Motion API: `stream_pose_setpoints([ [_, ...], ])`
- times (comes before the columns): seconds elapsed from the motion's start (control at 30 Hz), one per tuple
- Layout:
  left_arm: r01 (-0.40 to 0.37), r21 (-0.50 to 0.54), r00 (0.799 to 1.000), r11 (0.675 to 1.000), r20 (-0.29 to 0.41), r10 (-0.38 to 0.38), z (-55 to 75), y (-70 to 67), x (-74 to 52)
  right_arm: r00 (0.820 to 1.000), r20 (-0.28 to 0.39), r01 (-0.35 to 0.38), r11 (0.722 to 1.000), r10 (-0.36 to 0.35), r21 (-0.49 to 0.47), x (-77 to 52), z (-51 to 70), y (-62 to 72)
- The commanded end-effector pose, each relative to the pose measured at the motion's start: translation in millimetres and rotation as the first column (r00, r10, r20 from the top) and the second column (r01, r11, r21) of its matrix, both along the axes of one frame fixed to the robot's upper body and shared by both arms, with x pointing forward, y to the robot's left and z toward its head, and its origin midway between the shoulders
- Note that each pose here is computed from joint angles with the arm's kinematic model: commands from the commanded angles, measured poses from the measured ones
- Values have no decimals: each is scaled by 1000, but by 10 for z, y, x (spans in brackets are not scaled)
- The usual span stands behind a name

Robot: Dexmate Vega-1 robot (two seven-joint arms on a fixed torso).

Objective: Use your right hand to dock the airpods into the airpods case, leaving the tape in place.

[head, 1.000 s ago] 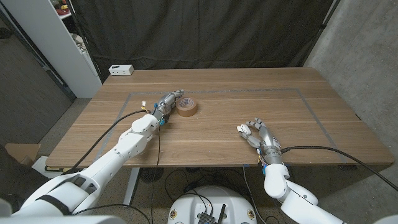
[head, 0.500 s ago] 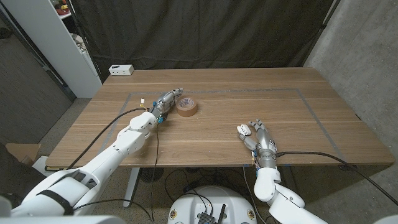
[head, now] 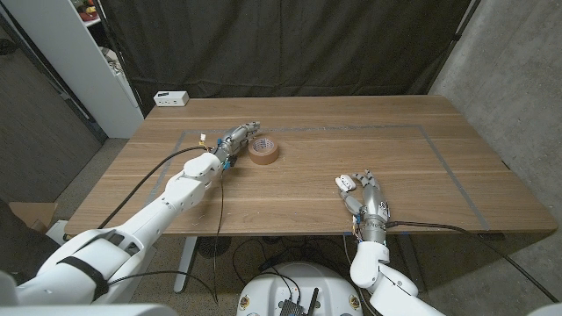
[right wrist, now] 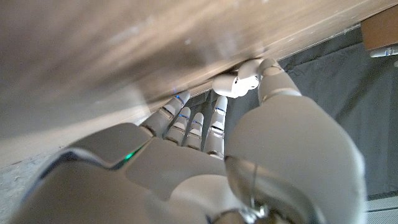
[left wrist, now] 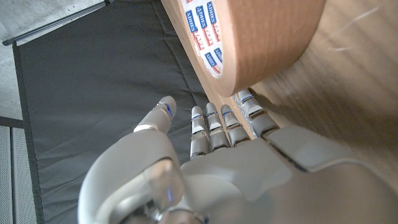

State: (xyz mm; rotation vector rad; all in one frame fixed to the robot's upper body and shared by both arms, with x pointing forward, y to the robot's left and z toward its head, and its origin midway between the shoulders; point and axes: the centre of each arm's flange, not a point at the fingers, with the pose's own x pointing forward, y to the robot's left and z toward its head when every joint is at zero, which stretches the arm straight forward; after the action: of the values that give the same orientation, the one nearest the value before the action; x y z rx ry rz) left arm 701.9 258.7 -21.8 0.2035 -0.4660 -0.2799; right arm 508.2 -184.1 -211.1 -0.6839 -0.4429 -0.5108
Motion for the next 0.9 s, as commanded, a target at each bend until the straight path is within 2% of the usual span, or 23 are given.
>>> stream_pose_setpoints([
  [0.03, -3, 41, 1000, 999, 7, 3, 109, -39, 62, 999, 43, 30, 998, -33, 57, 7, -84, 6],
  [0.37, -1, 38, 1000, 999, 3, 1, 75, -9, 59, 999, 44, 14, 998, -17, 66, 19, -79, 7],
  [0.6, -2, 25, 1000, 1000, -5, 2, 20, 16, 55, 999, 49, -3, 998, 0, 64, -32, -50, -7],
  [0.73, 3, 12, 1000, 1000, 1, -3, -4, 28, 44, 998, 58, -31, 998, 28, 52, -51, 4, -27],
  [0.9, 1, -3, 1000, 1000, 24, -1, 2, 38, -4, 995, 80, -54, 998, 52, 25, -92, 141, -56],
])
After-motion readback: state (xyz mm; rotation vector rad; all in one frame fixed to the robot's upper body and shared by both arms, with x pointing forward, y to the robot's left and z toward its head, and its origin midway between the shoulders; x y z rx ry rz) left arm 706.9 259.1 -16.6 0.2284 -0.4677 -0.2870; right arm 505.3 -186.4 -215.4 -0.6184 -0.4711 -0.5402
